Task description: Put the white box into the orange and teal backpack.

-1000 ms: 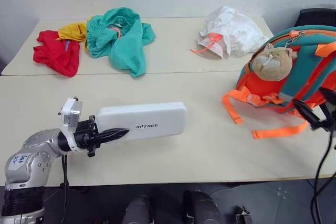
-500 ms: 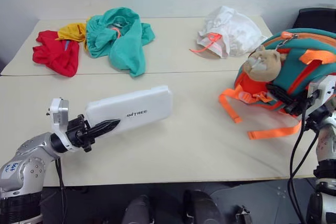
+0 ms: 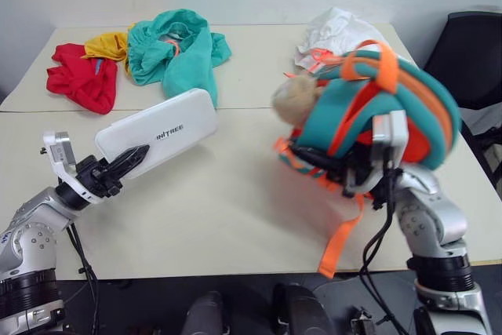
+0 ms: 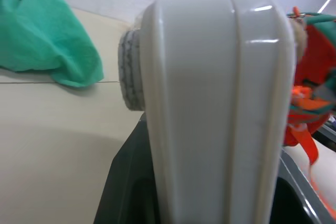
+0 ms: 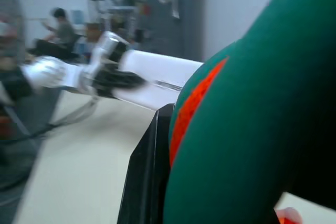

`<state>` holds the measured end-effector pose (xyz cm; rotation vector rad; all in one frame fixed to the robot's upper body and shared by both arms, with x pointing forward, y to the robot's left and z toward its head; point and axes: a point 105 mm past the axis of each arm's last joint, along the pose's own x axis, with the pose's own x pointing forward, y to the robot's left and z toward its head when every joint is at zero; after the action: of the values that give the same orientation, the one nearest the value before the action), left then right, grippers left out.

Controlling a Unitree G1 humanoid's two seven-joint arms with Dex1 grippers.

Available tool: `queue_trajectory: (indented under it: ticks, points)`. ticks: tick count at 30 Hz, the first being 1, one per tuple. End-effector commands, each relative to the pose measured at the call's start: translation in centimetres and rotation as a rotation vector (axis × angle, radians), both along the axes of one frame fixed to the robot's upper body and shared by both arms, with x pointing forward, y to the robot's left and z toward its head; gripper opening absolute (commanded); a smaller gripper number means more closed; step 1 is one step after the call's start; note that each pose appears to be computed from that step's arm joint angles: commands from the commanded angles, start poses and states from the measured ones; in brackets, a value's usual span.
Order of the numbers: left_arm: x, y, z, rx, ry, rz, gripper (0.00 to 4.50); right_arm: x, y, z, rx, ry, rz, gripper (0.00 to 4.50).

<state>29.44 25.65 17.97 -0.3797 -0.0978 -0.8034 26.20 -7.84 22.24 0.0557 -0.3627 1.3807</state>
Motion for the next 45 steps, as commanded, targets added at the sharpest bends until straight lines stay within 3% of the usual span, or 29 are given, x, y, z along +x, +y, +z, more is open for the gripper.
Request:
queue_trajectory:
  ticks: [1,5,15,19,29,36,39,42,45]
  points:
    - [-0.3,1.0,1.7,0.011,-0.07,0.038,1.3,-3.1,2.0,1.6,0.026,-0.034,0.152,0.02]
    - [-1.0,1.1,1.9,0.022,-0.084,0.035,1.3,-4.3,1.7,0.6,-0.044,0.036,0.223,0.02]
    - [-5.9,-0.7,7.0,0.038,-0.233,-0.088,1.3,-1.9,-1.2,-1.6,-0.135,0.093,0.081,0.02]
    - [-6.3,-3.1,7.2,0.076,-0.251,-0.156,1.3,-1.7,-2.3,-2.3,-0.179,0.127,0.079,0.02]
    - [-4.6,-6.4,4.7,0.197,-0.253,-0.334,1.3,-0.9,-3.0,-2.2,-0.193,0.116,0.052,0.02]
    - [-4.7,-7.2,3.2,0.394,-0.261,-0.481,1.3,-0.6,-3.7,-2.3,-0.213,0.126,0.03,0.02]
    - [-2.3,-8.5,1.7,0.519,-0.222,-0.501,1.3,-0.5,-4.0,-2.4,-0.215,0.134,0.021,0.02]
    - [-0.1,-12.1,2.6,0.564,-0.27,-0.548,1.3,-0.8,-3.8,-2.6,-0.231,0.142,0.045,0.02]
    - [0.8,-15.3,3.7,0.59,-0.332,-0.639,1.3,-1.0,-3.8,-2.7,-0.253,0.142,0.066,0.02]
